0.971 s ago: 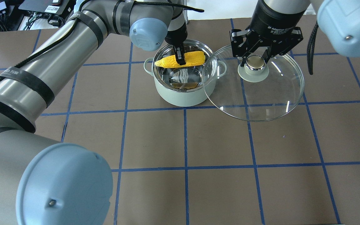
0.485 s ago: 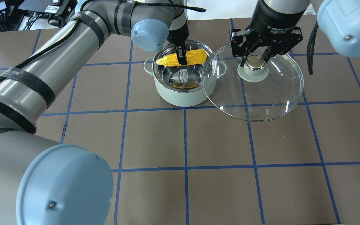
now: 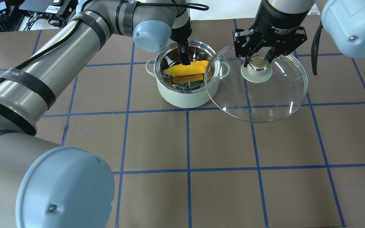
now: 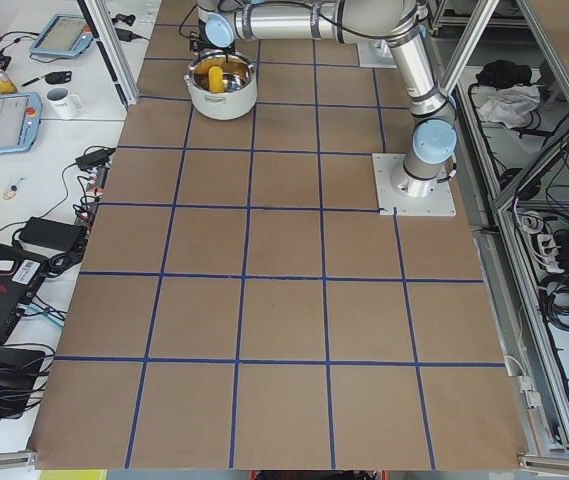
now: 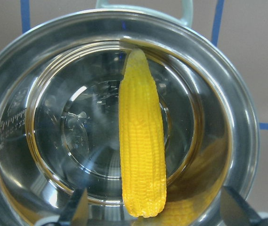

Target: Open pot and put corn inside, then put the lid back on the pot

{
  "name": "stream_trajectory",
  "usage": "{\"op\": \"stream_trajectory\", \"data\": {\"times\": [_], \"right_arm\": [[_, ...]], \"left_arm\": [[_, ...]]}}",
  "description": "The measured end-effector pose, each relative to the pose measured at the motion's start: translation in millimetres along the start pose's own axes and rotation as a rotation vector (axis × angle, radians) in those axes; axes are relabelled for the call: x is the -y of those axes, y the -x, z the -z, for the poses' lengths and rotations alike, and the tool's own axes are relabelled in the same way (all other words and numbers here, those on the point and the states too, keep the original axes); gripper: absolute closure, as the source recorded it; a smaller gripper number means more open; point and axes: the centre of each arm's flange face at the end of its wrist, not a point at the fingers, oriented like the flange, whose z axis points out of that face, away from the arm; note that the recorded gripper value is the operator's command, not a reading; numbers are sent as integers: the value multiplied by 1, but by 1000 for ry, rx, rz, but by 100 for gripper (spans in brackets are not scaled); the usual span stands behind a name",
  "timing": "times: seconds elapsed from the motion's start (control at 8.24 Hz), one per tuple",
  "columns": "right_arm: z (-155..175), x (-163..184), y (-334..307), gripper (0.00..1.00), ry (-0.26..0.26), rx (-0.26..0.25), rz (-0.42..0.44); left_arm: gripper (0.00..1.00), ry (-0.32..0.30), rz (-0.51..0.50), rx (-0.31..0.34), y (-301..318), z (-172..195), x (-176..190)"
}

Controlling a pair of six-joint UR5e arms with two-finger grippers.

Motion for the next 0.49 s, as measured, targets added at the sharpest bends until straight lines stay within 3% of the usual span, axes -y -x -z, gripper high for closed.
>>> {"op": "stream_trajectory", "data": {"times": [0.24,0.49], "right_arm": [[1,0,0,88,-3,1,1],[1,2,-4,88,-3,3,-8]], "left_arm": [[0,6,-55,-12,1,11,0],[0,16,-261,-45,3,41,4]]}}
